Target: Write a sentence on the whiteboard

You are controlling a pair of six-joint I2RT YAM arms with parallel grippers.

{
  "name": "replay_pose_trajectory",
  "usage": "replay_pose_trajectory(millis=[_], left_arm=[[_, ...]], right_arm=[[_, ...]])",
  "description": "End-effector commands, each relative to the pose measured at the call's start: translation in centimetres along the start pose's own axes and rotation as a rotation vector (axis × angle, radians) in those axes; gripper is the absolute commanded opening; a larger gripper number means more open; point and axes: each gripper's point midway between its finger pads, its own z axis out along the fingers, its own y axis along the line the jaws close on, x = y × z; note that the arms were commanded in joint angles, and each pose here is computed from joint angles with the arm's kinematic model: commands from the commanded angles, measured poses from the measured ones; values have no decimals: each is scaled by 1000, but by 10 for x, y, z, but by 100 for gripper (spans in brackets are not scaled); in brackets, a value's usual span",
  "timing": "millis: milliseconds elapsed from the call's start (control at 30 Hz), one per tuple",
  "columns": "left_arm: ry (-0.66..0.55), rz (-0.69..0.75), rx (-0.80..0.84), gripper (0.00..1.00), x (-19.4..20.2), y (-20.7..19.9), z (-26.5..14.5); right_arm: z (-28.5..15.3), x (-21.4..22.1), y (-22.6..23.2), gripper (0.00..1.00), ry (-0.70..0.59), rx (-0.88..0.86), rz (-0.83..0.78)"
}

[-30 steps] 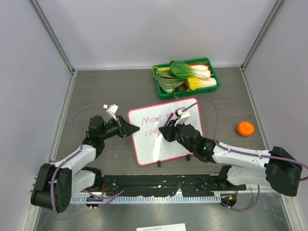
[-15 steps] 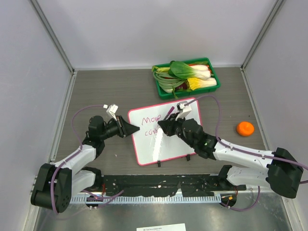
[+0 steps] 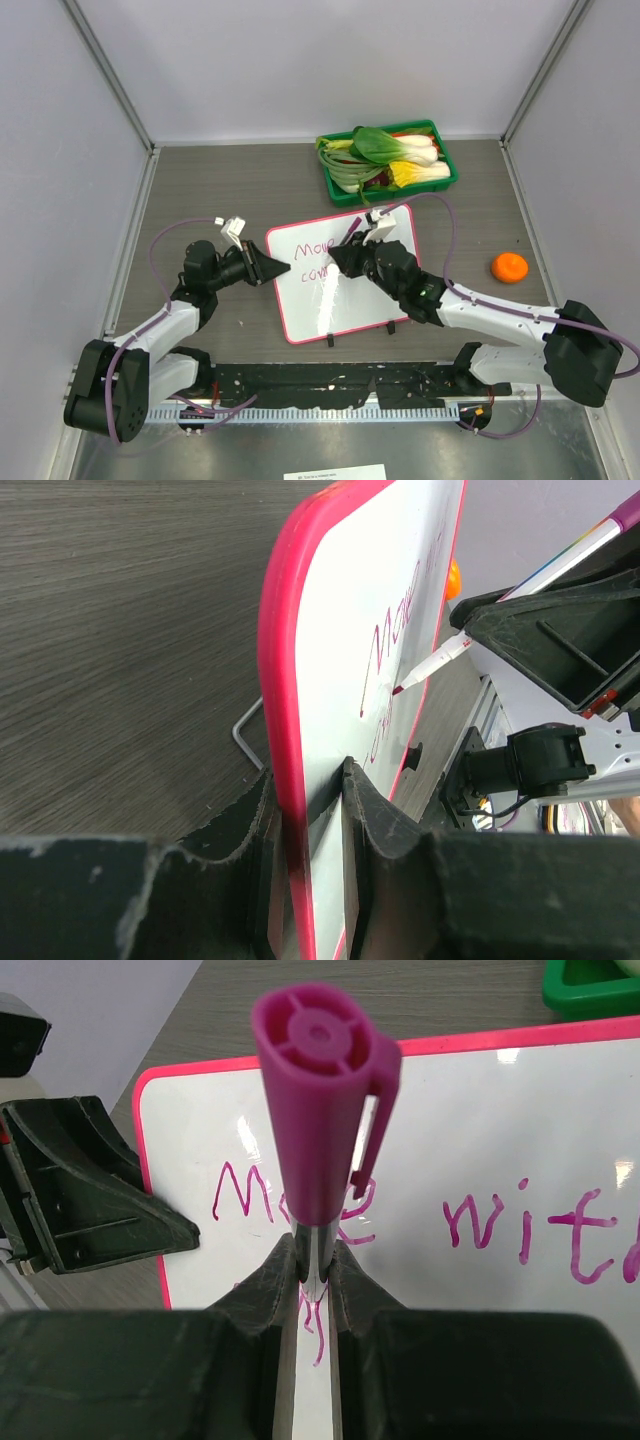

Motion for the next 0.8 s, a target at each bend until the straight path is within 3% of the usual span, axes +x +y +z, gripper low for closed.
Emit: replay_pose_trajectory(millis=[0, 767], left_arm=[[-12, 75, -107, 0, 4, 27, -2], [-15, 76, -109, 0, 4, 27, -2]], right_arm=[[2, -19, 14, 1, -60, -47, 31], [-7, 0, -27, 1, -16, 118, -33]])
